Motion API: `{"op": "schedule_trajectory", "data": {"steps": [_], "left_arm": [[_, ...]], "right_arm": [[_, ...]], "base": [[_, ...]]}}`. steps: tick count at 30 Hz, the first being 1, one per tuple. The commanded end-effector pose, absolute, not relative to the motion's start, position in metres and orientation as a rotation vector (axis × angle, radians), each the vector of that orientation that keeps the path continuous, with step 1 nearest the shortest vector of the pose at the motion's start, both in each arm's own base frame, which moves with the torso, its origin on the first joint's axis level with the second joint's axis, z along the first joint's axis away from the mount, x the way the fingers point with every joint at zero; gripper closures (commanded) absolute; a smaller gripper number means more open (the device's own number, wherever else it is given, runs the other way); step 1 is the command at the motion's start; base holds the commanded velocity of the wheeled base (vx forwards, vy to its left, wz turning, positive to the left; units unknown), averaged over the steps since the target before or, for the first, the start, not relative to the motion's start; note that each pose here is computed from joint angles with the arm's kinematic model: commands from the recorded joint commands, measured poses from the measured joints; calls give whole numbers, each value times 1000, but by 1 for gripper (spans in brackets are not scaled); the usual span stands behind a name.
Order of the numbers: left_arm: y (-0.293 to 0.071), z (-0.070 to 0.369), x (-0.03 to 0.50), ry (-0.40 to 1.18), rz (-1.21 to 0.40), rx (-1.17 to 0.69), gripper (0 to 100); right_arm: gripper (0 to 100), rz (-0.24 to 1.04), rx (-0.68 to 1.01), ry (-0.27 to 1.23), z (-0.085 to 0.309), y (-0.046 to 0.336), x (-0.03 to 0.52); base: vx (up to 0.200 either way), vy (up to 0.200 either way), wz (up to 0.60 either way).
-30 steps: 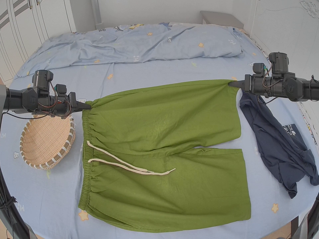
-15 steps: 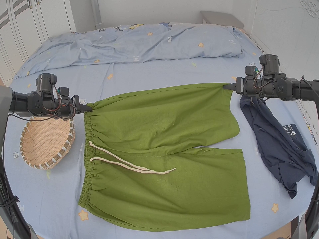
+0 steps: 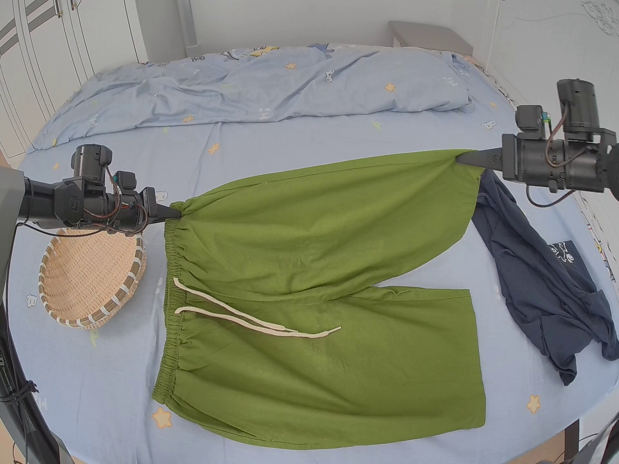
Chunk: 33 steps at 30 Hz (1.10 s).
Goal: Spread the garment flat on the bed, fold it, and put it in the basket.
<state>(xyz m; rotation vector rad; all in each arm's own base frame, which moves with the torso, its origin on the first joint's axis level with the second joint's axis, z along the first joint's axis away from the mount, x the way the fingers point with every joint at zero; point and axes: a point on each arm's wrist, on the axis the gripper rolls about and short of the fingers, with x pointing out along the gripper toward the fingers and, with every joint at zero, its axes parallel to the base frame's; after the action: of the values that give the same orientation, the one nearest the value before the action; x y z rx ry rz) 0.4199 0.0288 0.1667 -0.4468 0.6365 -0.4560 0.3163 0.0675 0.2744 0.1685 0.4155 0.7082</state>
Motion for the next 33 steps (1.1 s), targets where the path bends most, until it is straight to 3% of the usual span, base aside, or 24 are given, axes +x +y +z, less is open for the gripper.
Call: {"op": "schedule_trajectory", "data": {"steps": [1,8,16,33], "left_arm": [[29,166,418,640,-454,-449,100],[29,165,418,643,-455,-449,100],[29,164,417,649,-454,-451,100],[23,164,423,611,-469,-435,100]], "right_arm": [[100,746,146,336,301,64,245],[100,793,132,360,298,68,193],[100,750,142,447,268,63,194],[100,674,164,432,238,64,301]], "base": [[0,0,0],[0,0,0],[0,0,0],[0,0,0]]}}
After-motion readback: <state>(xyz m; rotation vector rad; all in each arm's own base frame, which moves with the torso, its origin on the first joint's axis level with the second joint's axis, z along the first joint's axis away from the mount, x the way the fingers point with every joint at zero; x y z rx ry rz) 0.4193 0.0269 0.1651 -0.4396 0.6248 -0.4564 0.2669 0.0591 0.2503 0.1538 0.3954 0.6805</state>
